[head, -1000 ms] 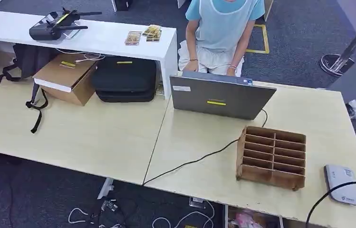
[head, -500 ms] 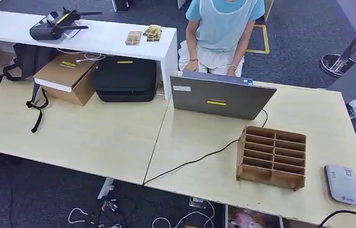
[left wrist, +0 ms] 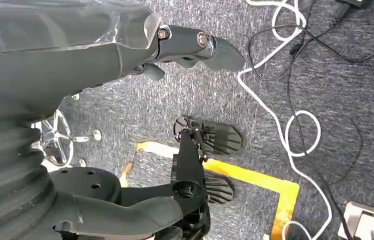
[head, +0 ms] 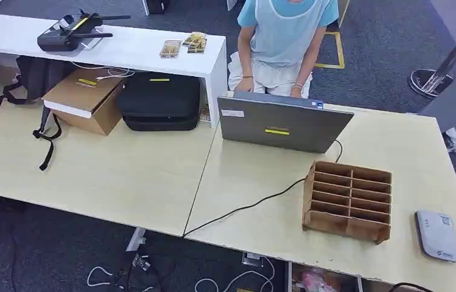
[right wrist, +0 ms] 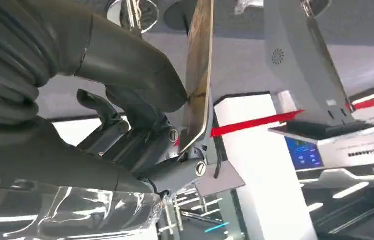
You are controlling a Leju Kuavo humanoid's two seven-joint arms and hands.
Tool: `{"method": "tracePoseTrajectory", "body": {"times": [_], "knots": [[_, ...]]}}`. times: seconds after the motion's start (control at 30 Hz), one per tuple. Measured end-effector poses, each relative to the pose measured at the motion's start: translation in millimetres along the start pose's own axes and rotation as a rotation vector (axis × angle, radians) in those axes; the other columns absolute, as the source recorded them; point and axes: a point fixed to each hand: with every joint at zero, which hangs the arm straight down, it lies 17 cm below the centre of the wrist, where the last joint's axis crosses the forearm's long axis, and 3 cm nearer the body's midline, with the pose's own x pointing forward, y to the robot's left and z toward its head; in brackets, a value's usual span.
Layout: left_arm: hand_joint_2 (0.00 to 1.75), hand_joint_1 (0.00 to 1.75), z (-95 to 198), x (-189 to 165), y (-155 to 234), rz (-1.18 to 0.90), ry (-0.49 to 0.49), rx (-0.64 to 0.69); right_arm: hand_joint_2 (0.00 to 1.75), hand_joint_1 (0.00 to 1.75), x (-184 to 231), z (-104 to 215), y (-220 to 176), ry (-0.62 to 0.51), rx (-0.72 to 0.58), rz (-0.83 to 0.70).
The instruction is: Pass the card to the sensor for recognition and then transmit it.
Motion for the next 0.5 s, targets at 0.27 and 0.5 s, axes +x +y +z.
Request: {"method": "tracePoseTrajectory", "body": {"times": [0.27,0.5], "knots": [[1.75,0.0,-0.1,1.8,0.3,0.03,0.0,0.001,1.75,1.75,23.3,-1.7,38.1,-0.004,0.08,0.001],[1.75,0.0,-0.2,1.8,-0.4,0.056,0.003,0.009,1.75,1.75,34.6,-2.5,69.0,0.083,0.087,-0.234]]}}
